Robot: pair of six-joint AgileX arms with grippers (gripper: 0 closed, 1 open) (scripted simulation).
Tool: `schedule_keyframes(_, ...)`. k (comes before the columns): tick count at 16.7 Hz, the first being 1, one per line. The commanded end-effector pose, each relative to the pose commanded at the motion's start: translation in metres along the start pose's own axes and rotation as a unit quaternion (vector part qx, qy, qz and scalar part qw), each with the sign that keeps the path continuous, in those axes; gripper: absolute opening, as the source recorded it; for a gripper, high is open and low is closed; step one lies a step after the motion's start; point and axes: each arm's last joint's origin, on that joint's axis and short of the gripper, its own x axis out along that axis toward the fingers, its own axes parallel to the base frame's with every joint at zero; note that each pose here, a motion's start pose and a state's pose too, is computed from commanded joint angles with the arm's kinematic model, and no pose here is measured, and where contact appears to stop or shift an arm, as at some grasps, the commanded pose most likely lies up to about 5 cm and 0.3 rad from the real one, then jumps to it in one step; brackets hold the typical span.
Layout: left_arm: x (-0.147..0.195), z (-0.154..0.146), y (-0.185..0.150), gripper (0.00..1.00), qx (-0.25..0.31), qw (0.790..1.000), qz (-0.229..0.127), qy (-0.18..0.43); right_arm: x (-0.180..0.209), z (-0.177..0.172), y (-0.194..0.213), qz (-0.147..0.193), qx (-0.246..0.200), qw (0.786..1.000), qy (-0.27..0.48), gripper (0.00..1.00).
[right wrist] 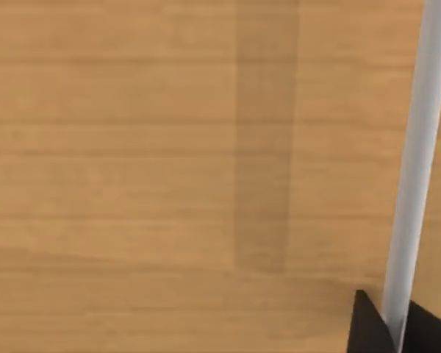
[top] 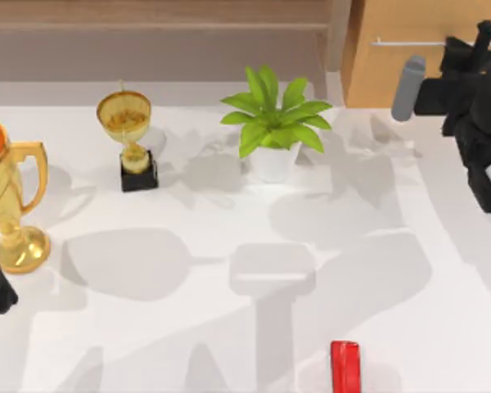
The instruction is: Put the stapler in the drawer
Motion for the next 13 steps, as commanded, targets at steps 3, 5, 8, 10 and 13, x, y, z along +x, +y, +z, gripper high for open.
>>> schedule_keyframes(3, 0.0, 0.0, 0.0, 1.0, 0.0, 1.0, 0.0, 0.0, 0.0, 0.0, 0.0, 0.0, 0.0, 1.0, 0.0, 0.0)
schedule_keyframes(5, 0.0, 0.0, 0.0, 1.0, 0.0, 1.0, 0.0, 0.0, -0.001, 0.001, 0.0, 0.002, 0.001, 1.0, -0.001, 0.0)
schedule_keyframes(8, 0.0, 0.0, 0.0, 1.0, 0.0, 1.0, 0.0, 0.0, -0.015, 0.002, -0.003, -0.006, 0.003, 1.0, 0.0, 0.0)
schedule_keyframes(10, 0.0, 0.0, 0.0, 1.0, 0.0, 1.0, 0.0, 0.0, -0.029, 0.002, 0.0, 0.001, 0.002, 1.0, -0.002, 0.0)
schedule_keyframes(13, 0.0, 0.0, 0.0, 1.0, 0.0, 1.0, 0.0, 0.0, -0.054, 0.0, 0.006, 0.012, 0.0, 1.0, 0.0, 0.0)
